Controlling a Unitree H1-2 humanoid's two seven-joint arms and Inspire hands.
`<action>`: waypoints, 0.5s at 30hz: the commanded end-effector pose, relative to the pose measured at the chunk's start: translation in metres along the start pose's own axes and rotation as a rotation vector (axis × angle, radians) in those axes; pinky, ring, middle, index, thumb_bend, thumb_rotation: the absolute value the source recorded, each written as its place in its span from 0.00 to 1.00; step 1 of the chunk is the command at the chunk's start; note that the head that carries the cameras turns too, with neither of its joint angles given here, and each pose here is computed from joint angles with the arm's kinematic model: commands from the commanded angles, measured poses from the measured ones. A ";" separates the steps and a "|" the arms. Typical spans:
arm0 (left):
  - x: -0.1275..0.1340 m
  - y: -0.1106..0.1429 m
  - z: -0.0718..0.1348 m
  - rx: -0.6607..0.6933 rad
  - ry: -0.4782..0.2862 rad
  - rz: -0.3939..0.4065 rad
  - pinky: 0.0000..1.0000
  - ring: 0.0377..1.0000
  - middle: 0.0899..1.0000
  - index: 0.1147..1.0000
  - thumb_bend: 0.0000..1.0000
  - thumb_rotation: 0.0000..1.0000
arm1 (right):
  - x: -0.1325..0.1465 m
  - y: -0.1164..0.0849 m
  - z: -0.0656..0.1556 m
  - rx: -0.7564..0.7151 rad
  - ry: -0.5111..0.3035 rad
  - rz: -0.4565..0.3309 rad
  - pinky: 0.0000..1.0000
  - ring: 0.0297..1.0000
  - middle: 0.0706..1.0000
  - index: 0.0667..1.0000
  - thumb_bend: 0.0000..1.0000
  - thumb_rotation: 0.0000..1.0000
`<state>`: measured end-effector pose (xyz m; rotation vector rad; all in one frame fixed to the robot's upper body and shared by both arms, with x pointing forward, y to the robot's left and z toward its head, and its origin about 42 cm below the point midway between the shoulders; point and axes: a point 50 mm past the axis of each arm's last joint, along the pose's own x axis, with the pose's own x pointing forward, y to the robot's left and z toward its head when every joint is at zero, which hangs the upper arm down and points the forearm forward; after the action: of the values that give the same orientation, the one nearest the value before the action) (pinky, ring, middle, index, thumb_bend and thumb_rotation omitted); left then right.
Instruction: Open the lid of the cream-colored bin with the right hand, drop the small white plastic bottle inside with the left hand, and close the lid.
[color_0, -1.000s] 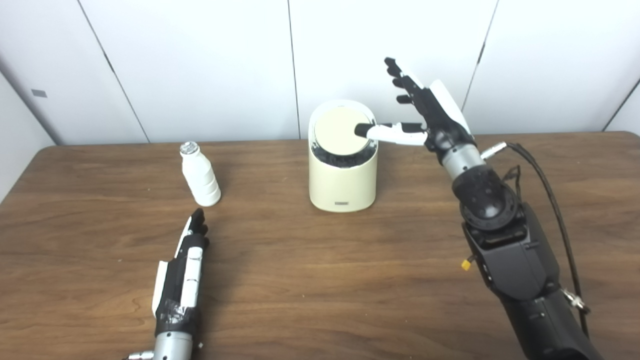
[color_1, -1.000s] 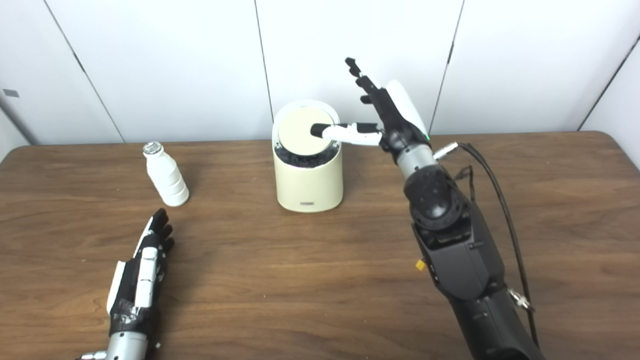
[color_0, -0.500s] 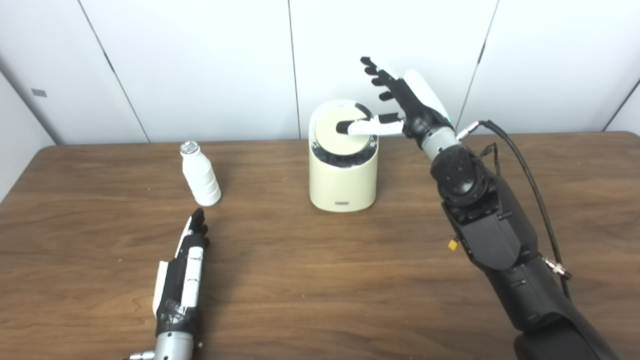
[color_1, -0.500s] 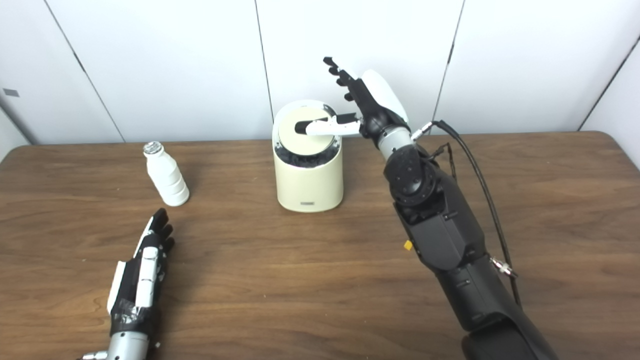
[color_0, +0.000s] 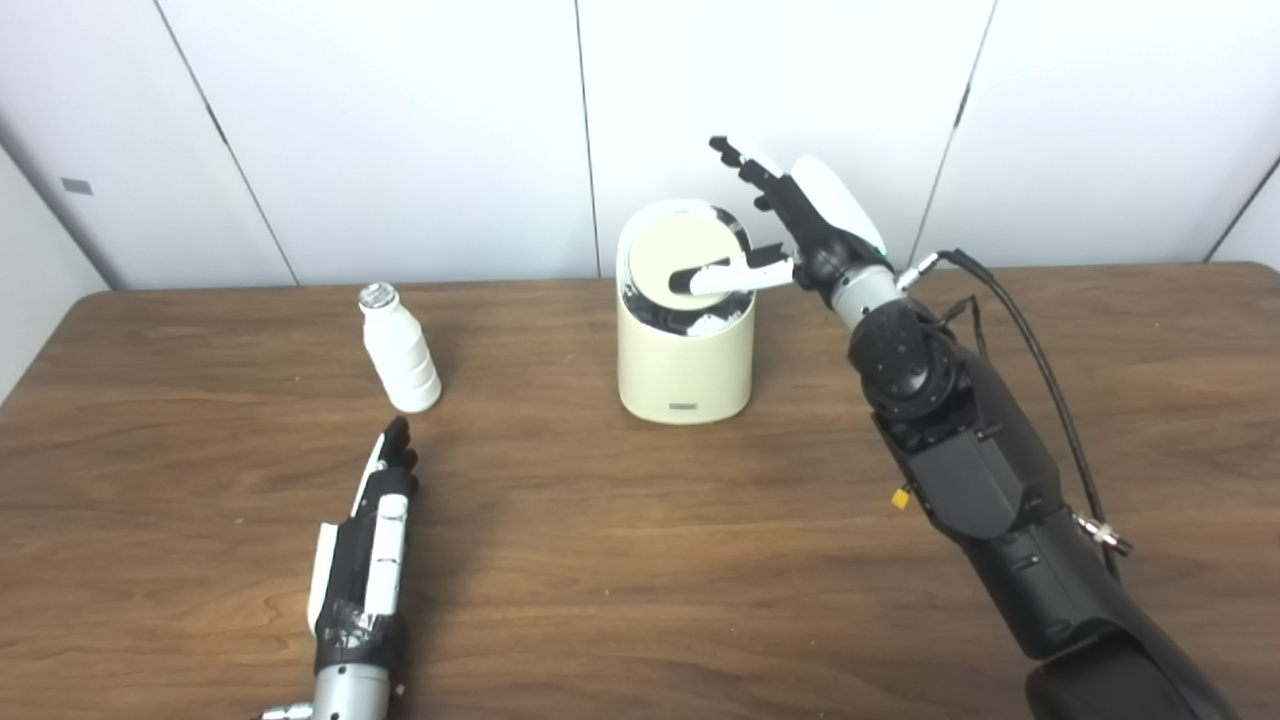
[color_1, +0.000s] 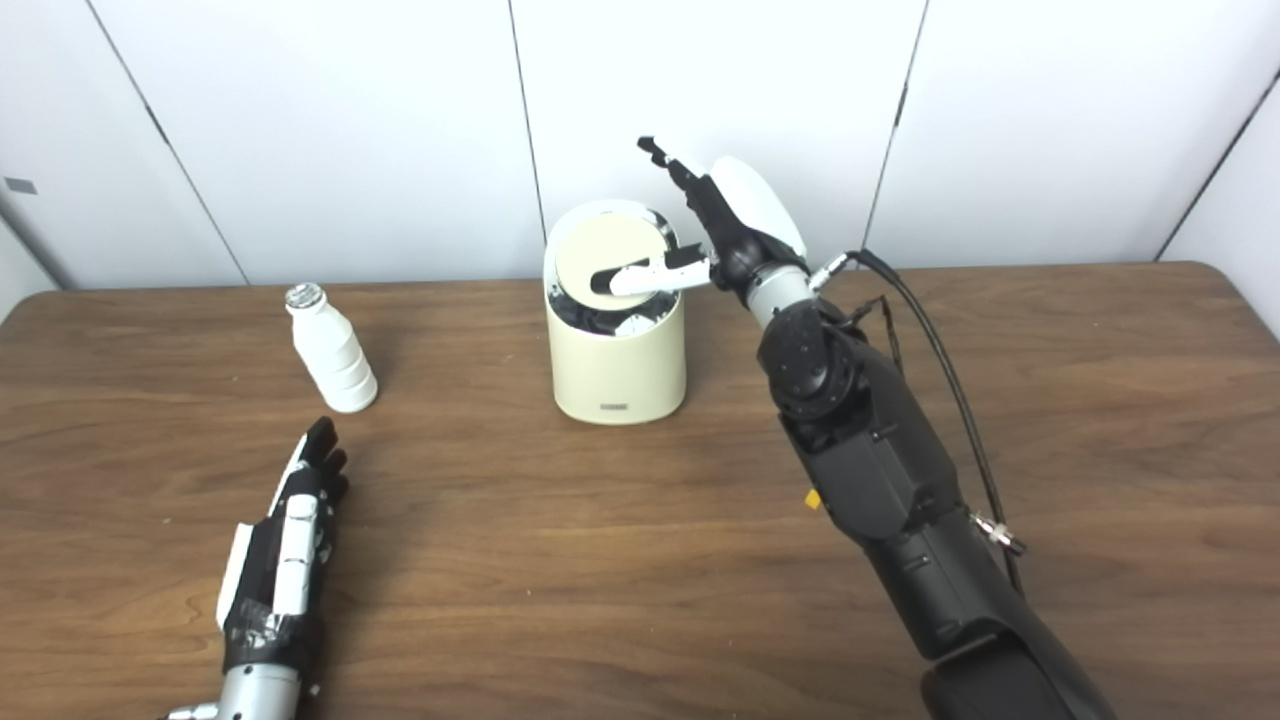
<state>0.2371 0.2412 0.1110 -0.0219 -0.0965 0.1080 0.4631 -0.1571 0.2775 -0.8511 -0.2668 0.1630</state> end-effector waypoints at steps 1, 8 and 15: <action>-0.006 -0.005 -0.009 -0.019 0.037 -0.004 1.00 0.99 1.00 0.98 0.56 0.91 | 0.014 -0.022 0.026 -0.030 -0.097 -0.061 0.82 0.91 0.92 0.92 0.90 0.36; -0.006 -0.005 -0.008 -0.018 0.036 -0.005 1.00 0.99 0.99 0.98 0.55 0.93 | 0.018 -0.018 0.024 -0.075 -0.094 -0.039 0.86 0.91 0.91 0.92 0.89 0.38; -0.006 -0.007 -0.008 -0.022 0.028 -0.006 1.00 0.99 1.00 0.98 0.56 0.92 | 0.023 -0.015 0.020 -0.074 -0.092 -0.016 0.90 0.92 0.92 0.93 0.88 0.41</action>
<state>0.2371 0.2409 0.1110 -0.0253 -0.0965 0.1082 0.4729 -0.1533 0.2698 -0.9056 -0.2499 0.1892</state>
